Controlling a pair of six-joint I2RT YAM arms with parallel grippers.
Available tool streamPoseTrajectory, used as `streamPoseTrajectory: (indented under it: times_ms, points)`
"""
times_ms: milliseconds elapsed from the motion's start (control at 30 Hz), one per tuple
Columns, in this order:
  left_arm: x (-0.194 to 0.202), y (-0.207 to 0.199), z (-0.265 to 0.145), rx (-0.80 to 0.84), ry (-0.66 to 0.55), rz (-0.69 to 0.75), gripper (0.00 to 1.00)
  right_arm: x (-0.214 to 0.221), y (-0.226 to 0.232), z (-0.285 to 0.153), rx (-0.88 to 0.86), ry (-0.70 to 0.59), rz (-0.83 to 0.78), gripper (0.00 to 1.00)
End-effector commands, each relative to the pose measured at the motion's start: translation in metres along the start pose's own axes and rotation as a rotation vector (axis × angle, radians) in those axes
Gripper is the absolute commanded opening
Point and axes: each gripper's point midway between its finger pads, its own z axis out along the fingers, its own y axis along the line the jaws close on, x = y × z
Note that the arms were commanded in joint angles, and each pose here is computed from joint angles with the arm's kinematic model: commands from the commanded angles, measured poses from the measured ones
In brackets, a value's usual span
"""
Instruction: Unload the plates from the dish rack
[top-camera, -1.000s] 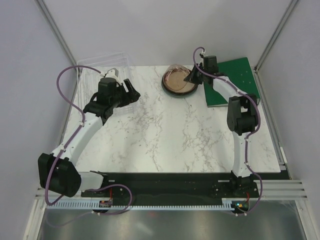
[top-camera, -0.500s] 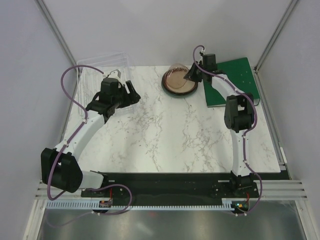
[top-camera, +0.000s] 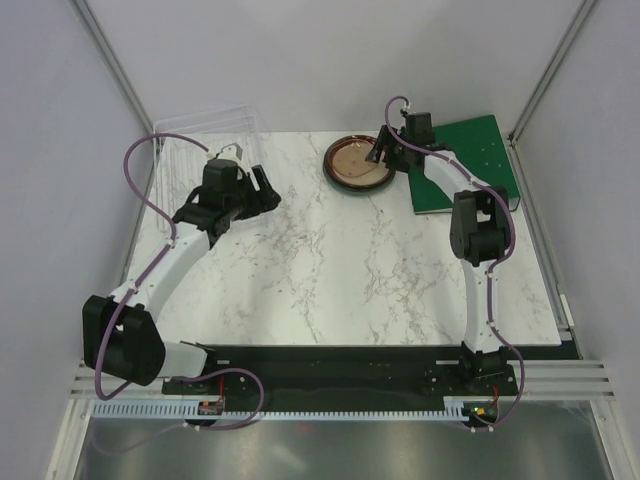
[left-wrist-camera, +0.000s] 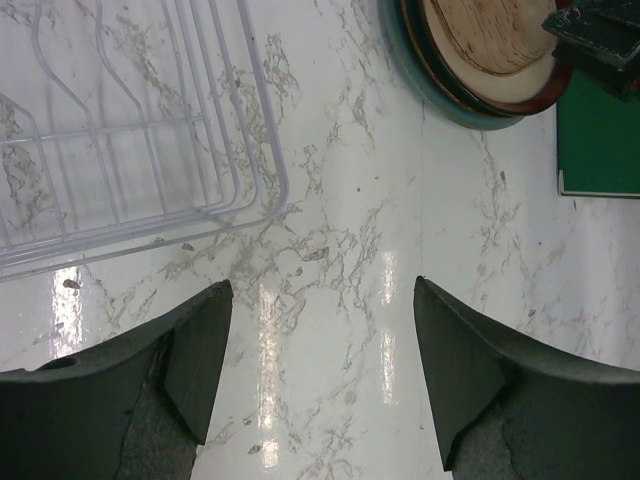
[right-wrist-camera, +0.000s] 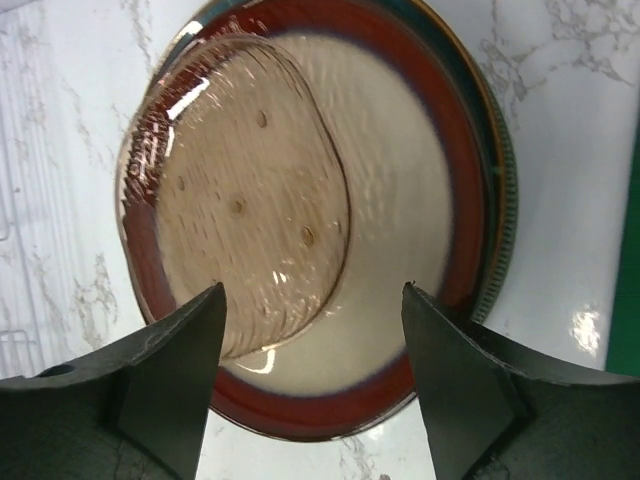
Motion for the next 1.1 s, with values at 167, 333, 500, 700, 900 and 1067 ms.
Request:
streamPoseTrajectory:
  times_ms: [167,333,500,700,900,1067]
  points:
    - [-0.018,0.006,-0.031,-0.013,-0.114,0.071,1.0,-0.029,0.017,-0.084,0.092,-0.115,-0.171,0.98]
    - [-0.029,0.003,-0.06,0.009,-0.19,0.095,1.0,-0.029,0.042,-0.139,0.111,-0.184,-0.292,0.98]
    - [-0.041,0.001,-0.101,0.028,-0.29,0.122,1.0,-0.007,0.057,-0.19,0.121,-0.22,-0.339,0.98]
    - [-0.043,0.01,-0.13,0.017,-0.392,0.212,1.0,0.031,0.049,-0.257,0.156,-0.305,-0.428,0.98]
    - [-0.034,0.031,-0.143,-0.038,-0.476,0.309,1.0,0.056,0.031,-0.31,0.152,-0.462,-0.477,0.98]
    - [-0.038,0.038,-0.149,-0.069,-0.513,0.322,1.0,0.064,0.019,-0.318,0.19,-0.485,-0.442,0.98]
